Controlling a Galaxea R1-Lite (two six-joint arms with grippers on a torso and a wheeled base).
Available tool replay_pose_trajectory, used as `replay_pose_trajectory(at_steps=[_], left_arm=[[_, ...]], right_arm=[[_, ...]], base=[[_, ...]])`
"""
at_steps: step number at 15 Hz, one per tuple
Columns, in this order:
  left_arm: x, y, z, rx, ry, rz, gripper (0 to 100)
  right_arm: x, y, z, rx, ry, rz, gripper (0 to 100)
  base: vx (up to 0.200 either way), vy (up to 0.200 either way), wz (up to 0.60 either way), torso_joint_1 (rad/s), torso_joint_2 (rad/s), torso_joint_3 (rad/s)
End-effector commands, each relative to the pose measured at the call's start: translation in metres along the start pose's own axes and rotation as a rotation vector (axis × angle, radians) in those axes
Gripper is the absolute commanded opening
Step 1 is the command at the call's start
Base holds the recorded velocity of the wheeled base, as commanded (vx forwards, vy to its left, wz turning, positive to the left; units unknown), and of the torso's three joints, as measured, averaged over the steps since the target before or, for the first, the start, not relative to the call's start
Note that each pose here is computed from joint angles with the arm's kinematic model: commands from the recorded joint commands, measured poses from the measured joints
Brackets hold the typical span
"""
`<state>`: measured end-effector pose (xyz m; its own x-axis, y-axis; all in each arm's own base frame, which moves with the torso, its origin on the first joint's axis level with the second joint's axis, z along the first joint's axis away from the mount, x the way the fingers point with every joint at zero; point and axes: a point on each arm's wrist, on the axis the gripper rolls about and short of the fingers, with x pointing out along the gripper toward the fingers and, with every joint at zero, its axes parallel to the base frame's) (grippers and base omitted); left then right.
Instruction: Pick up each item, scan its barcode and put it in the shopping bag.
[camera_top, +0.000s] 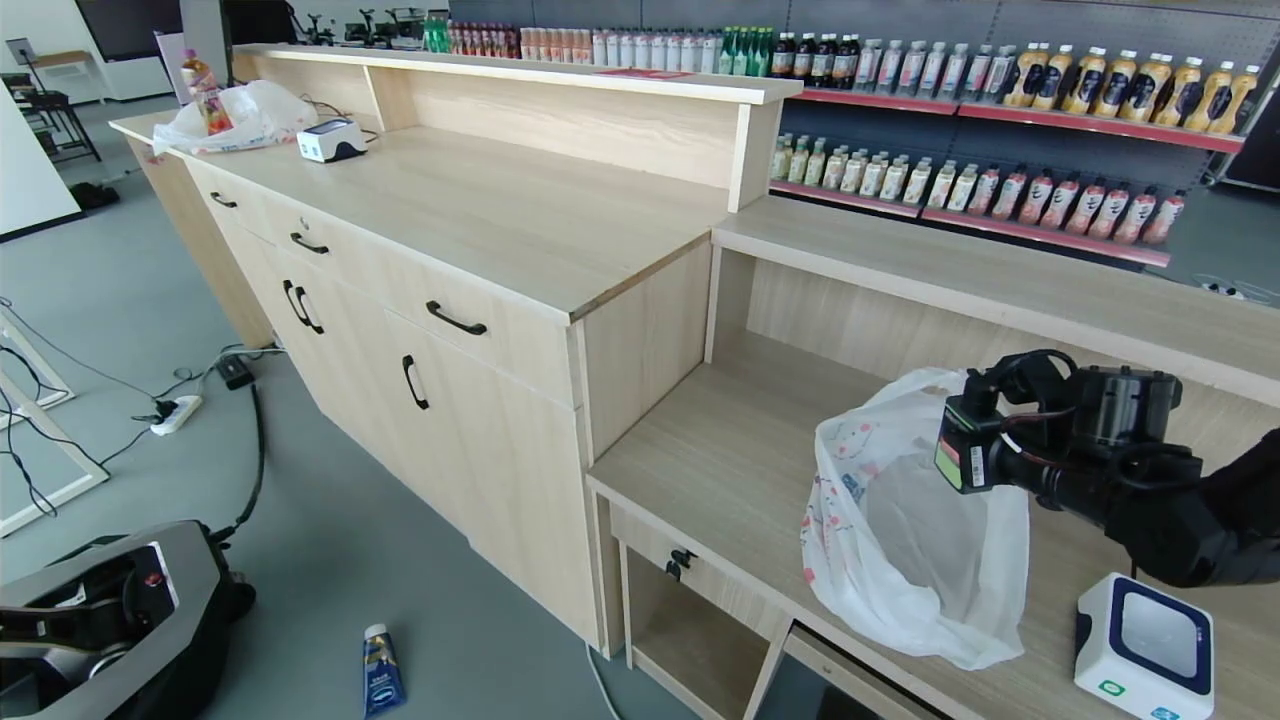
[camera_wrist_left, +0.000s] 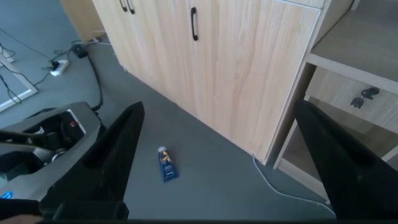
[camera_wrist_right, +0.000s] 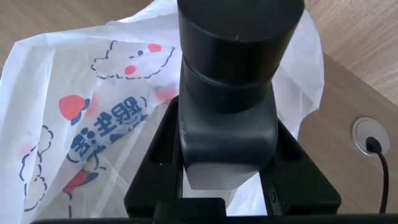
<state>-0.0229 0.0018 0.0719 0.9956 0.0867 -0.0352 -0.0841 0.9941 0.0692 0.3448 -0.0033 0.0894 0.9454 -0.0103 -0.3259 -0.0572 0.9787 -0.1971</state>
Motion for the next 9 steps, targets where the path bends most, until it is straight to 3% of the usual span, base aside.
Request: replay_pose_trajectory(at_steps=[1, 4, 9], left_arm=[[0.0, 0.0, 0.0, 0.0, 0.0, 0.001, 100], [0.0, 0.0, 0.0, 0.0, 0.0, 0.001, 100], [0.0, 0.0, 0.0, 0.0, 0.0, 0.001, 100]], right_arm=[[0.015, 0.004, -0.014, -0.001, 0.026, 0.007, 0], [0.029, 0.009, -0.027, -0.002, 0.022, 0.028, 0], [0.054, 0.016, -0.036, 0.024, -0.074, 0.115, 0]], base=[[0.0, 0.0, 0.0, 0.0, 0.0, 0.0], [0.0, 0.0, 0.0, 0.0, 0.0, 0.0], [0.0, 0.0, 0.0, 0.0, 0.0, 0.0]])
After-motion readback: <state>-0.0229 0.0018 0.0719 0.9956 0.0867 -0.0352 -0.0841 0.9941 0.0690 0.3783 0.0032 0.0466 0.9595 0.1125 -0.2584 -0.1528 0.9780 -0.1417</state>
